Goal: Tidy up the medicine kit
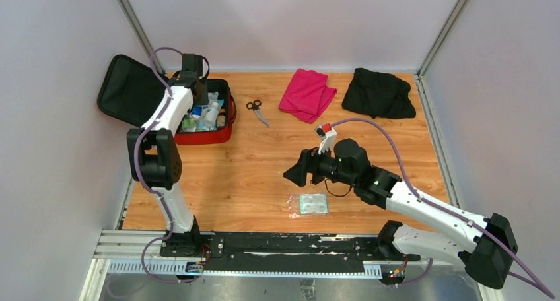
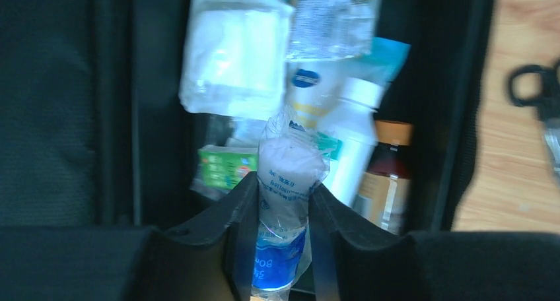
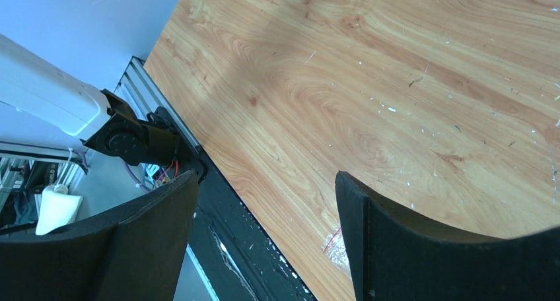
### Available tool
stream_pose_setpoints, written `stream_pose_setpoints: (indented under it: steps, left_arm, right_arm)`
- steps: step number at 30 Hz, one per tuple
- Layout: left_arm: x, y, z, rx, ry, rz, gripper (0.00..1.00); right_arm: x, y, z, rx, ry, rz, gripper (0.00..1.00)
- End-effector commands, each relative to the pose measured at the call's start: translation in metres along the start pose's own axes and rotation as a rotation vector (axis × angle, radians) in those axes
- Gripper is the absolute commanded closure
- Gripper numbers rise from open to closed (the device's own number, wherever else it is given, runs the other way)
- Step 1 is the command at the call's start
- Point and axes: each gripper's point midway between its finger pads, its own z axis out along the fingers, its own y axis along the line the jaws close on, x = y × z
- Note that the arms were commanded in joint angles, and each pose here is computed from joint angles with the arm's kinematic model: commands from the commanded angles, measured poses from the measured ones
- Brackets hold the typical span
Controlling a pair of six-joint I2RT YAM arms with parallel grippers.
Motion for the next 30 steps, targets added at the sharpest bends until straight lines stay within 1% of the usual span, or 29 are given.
stream_pose_setpoints:
  steps: [1, 2, 3, 6, 9, 12, 15, 16, 18, 20, 23, 26, 29, 30]
  left_arm:
    - [-0.001, 0.042, 0.007, -0.220, 0.029, 0.121, 0.62]
    - [0.000, 0.044, 0.011, -0.231, 0.033, 0.126, 0.58]
    - [0.001, 0.043, 0.015, -0.235, 0.038, 0.128, 0.50]
    - [0.007, 0.047, 0.021, -0.266, 0.052, 0.125, 0.37]
    - [0.007, 0.048, 0.020, -0.275, 0.047, 0.107, 0.32]
    - [0.000, 0.036, 0.012, -0.206, 0.018, 0.060, 0.29]
    - [-0.008, 0.020, -0.004, -0.108, -0.026, -0.008, 0.28]
    - [-0.013, 0.011, -0.014, -0.048, -0.054, -0.033, 0.27]
    - [-0.010, -0.006, -0.027, 0.047, -0.082, -0.075, 0.27]
    - [-0.016, -0.023, -0.044, 0.122, -0.141, -0.109, 0.26]
    - [-0.016, -0.063, -0.058, 0.230, -0.165, -0.104, 0.25]
    - [-0.014, -0.107, -0.065, 0.292, -0.155, -0.081, 0.25]
    - [-0.006, -0.154, -0.060, 0.324, -0.119, -0.061, 0.25]
    - [-0.004, -0.161, -0.057, 0.322, -0.110, -0.061, 0.25]
  right_arm:
    - [0.010, -0.007, -0.004, 0.002, 0.032, -0.027, 0.20]
    - [0.011, -0.008, -0.004, -0.001, 0.036, -0.028, 0.20]
    - [0.012, -0.009, -0.004, -0.001, 0.041, -0.029, 0.20]
    - [0.014, -0.009, -0.003, -0.004, 0.047, -0.031, 0.20]
    - [0.021, -0.016, -0.007, 0.029, 0.070, -0.027, 0.20]
    - [0.022, -0.027, -0.011, 0.086, 0.066, -0.024, 0.20]
    - [0.023, -0.045, -0.017, 0.191, 0.061, -0.011, 0.21]
    - [0.022, -0.052, -0.019, 0.228, 0.055, -0.009, 0.21]
    - [0.022, -0.061, -0.023, 0.275, 0.055, -0.008, 0.21]
    - [0.022, -0.072, -0.027, 0.340, 0.048, -0.003, 0.21]
    - [0.020, -0.075, -0.030, 0.366, 0.046, 0.007, 0.21]
    - [0.021, -0.077, -0.031, 0.378, 0.042, 0.032, 0.22]
    - [0.024, -0.080, -0.034, 0.405, 0.041, 0.063, 0.22]
    - [0.025, -0.081, -0.035, 0.412, 0.041, 0.069, 0.22]
